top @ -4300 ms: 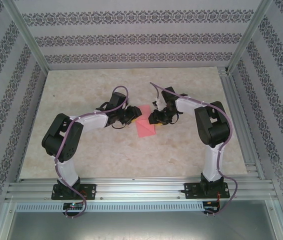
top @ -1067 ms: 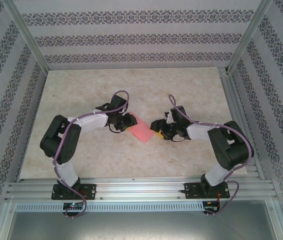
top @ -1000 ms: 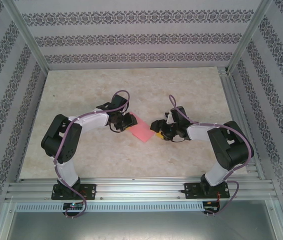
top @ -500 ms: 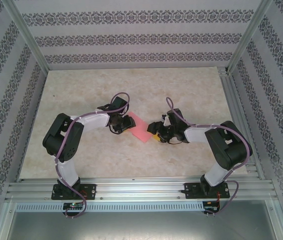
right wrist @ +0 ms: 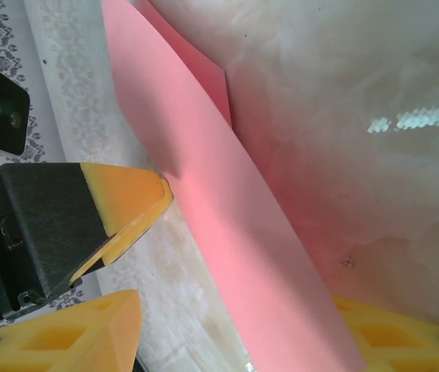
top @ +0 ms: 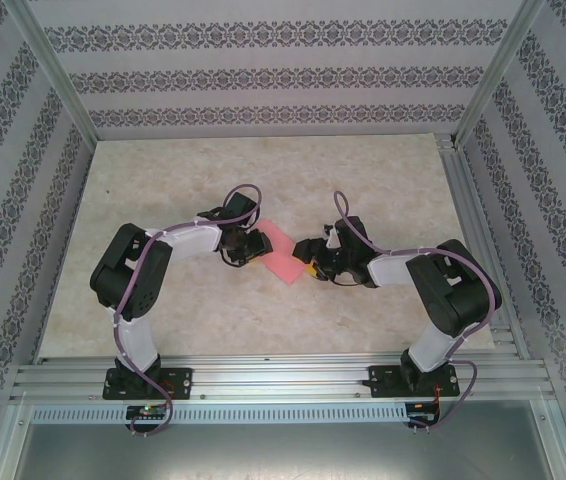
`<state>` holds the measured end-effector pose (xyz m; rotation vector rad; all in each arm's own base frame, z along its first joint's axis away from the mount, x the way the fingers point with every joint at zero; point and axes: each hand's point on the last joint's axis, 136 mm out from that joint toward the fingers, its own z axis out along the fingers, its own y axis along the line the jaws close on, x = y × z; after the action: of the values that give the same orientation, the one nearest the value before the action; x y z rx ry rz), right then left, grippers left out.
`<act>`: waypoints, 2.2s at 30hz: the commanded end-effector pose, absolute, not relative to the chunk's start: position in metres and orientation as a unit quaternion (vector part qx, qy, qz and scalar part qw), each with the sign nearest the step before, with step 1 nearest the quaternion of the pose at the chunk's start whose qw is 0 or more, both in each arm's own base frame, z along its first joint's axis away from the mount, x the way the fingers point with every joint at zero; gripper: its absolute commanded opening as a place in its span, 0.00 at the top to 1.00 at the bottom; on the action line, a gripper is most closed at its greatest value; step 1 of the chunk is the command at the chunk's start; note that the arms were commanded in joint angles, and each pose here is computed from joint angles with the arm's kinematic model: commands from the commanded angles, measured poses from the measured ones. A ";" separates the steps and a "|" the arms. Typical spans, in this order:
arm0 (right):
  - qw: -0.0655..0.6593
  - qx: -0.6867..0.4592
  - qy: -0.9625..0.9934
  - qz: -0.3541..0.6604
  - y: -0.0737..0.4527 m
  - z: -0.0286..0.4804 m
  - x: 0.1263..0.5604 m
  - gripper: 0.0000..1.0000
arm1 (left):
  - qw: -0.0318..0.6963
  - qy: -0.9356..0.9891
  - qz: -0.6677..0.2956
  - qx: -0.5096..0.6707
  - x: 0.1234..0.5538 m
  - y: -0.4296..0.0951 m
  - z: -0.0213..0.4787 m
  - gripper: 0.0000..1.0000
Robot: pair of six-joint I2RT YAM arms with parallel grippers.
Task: Fold a paper plane with a square sheet of paper (pick it up from the middle)
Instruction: Third fold the triangle at the center of the table.
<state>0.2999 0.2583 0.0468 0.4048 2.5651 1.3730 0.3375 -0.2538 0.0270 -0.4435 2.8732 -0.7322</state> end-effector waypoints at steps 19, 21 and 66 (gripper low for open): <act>0.190 0.094 0.834 0.509 0.249 0.085 0.314 0.50 | 0.093 0.919 -0.357 -0.141 0.355 -0.292 0.090 0.52; 0.196 0.095 0.826 0.519 0.248 0.089 0.315 0.51 | 0.088 0.914 -0.370 -0.144 0.357 -0.297 0.091 0.49; 0.159 0.054 0.793 0.585 0.283 0.096 0.308 0.50 | 0.006 0.907 -0.404 -0.122 0.337 -0.327 0.066 0.65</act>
<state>0.3043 0.2752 0.0851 0.2046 2.3133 1.6418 0.3416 -0.3231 0.0684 -0.4529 2.8025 -1.2914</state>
